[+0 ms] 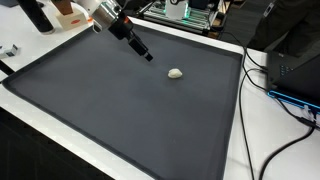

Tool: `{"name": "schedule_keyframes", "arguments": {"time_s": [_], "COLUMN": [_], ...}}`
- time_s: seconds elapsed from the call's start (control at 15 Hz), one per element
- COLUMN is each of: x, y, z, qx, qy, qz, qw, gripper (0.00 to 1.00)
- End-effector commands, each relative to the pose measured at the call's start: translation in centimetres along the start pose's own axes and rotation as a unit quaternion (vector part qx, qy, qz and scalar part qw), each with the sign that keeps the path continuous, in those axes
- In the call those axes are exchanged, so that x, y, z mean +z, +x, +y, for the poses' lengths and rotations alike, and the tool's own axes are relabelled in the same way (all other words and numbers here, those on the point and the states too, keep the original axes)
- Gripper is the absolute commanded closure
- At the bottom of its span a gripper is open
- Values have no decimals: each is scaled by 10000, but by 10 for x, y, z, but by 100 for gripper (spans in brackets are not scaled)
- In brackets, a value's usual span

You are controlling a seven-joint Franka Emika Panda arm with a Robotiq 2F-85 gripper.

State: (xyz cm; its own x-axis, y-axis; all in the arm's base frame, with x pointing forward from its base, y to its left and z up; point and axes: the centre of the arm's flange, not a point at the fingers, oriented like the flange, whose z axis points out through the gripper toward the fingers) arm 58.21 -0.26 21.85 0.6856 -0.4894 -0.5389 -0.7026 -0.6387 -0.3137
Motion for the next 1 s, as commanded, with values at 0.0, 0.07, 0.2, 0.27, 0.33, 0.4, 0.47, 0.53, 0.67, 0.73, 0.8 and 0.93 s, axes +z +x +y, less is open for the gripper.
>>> {"name": "schedule_keyframes", "arguments": {"time_s": [0.0,0.07,0.2,0.27,0.33,0.4,0.47,0.53,0.67,0.73,0.8,0.93], "x": [13,16,19,21,22,22,22,23,25,26,28,31], "y": [14,16,19,20,21,22,23,23,22,22,21,19], "z": [-7,-7,-10,-12,-14,-16,-19,-22,-30,-34,-39,-49], "qx": [357,414,516,574,625,684,739,782,857,876,892,894], "qy": [44,15,-35,-66,-88,-118,-161,-203,-348,-423,-542,-774], "qz": [-155,-153,-145,-133,-123,-99,-74,-58,17,44,96,187], "qw": [9992,9990,9986,9982,9979,9975,9971,9967,9957,9952,9945,9928], "gripper": [0,0,0,0,0,0,0,0,0,0,0,0]}}
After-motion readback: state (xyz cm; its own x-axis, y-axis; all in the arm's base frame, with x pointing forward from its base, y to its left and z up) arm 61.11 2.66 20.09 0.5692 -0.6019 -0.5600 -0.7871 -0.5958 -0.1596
